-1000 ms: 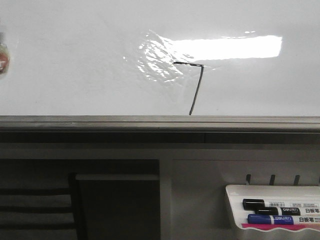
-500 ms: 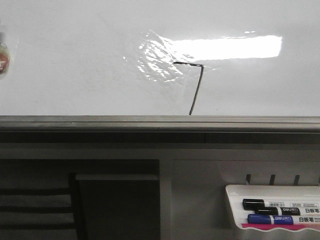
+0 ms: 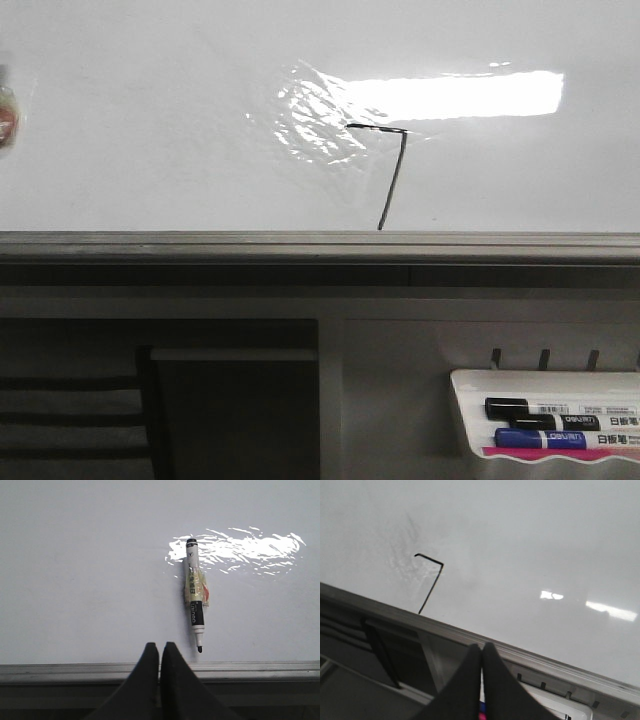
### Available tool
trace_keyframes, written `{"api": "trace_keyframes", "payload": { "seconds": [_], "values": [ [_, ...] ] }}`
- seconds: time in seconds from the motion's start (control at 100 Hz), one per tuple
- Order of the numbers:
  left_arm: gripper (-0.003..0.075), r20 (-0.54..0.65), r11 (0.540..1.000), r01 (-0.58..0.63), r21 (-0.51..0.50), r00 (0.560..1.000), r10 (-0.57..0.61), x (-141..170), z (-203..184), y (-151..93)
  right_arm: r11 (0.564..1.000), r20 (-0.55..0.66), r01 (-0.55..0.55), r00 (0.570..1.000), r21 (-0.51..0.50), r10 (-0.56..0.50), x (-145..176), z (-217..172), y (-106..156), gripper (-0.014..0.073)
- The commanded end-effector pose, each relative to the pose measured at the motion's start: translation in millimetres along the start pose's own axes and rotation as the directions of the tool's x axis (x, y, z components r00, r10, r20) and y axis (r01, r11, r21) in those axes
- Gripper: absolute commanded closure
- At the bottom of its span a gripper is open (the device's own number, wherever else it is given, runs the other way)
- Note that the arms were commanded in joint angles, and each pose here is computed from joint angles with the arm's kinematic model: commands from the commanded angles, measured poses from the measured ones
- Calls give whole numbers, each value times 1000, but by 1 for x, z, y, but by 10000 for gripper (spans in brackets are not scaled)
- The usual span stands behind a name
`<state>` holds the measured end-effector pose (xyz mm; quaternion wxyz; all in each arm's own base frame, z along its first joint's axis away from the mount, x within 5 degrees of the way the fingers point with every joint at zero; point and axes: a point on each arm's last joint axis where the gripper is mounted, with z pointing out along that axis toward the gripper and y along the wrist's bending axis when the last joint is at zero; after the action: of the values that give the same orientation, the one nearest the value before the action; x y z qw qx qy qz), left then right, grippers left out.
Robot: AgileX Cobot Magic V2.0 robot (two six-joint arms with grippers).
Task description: Write number 7 on whiteboard
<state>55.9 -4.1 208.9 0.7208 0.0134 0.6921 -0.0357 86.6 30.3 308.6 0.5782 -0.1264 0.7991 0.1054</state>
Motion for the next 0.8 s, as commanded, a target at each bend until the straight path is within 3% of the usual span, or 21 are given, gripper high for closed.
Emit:
{"api": "trace_keyframes", "payload": {
  "seconds": [0.0,0.18,0.39,0.79],
  "values": [
    [741,79,1000,11,-12,997,-10,2,-1,1,998,151,-45,988,41,39,-2,-6,-4,666],
    [741,79,1000,11,-12,997,-10,2,-1,1,979,262,-94,964,181,44,41,-7,-16,666],
    [741,79,1000,11,-12,997,-10,2,-1,1,953,336,-126,942,277,27,77,-9,-21,666],
    [741,79,1000,11,-12,997,-10,2,-1,1,933,388,-144,922,330,5,113,-4,-23,666]
  ]
}}
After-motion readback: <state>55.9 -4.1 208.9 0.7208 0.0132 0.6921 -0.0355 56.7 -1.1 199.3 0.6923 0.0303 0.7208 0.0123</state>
